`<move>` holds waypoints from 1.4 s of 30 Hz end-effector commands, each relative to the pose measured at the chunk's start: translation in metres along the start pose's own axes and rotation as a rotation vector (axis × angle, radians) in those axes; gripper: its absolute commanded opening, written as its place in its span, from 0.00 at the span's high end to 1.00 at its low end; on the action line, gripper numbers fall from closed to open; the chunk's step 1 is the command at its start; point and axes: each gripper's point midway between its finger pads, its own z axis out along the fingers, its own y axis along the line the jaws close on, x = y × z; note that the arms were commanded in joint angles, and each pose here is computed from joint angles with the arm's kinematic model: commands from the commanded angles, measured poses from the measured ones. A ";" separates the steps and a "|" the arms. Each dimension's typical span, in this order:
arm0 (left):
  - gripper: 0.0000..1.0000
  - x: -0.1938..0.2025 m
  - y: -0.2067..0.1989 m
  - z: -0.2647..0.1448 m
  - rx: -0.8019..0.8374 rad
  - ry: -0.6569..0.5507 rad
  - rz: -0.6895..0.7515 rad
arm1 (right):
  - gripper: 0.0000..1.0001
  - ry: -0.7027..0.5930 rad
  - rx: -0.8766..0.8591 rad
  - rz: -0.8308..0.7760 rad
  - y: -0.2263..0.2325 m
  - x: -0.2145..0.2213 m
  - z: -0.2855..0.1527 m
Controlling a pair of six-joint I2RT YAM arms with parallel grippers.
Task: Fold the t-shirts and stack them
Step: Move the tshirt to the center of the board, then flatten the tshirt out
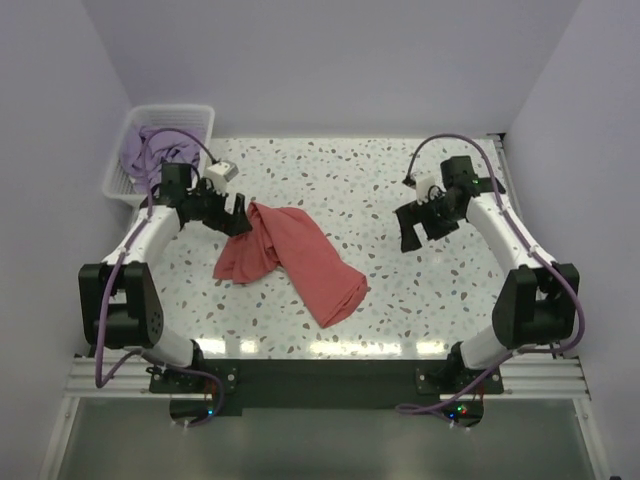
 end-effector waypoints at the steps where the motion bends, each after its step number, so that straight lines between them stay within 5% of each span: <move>1: 0.00 0.011 0.015 -0.014 -0.027 0.060 0.076 | 0.01 -0.031 -0.074 -0.073 0.030 -0.018 0.004; 14: 0.12 0.089 0.059 -0.010 -0.139 0.329 0.005 | 0.21 0.148 -0.157 -0.155 0.100 -0.019 0.117; 26: 0.26 0.130 0.040 0.004 -0.075 0.434 -0.040 | 0.47 0.271 -0.186 -0.164 0.114 0.018 0.135; 33: 0.55 0.140 0.038 0.006 -0.074 0.454 -0.065 | 0.76 0.264 -0.195 -0.181 0.116 0.012 0.126; 39: 0.91 0.124 0.044 0.002 -0.099 0.426 -0.045 | 1.00 0.249 -0.172 -0.229 0.114 0.009 0.102; 40: 0.99 0.117 0.046 0.001 -0.107 0.419 -0.036 | 1.00 0.252 -0.165 -0.232 0.111 0.010 0.098; 42: 1.00 0.103 0.049 -0.004 -0.124 0.393 -0.008 | 1.00 0.244 -0.146 -0.242 0.105 0.007 0.089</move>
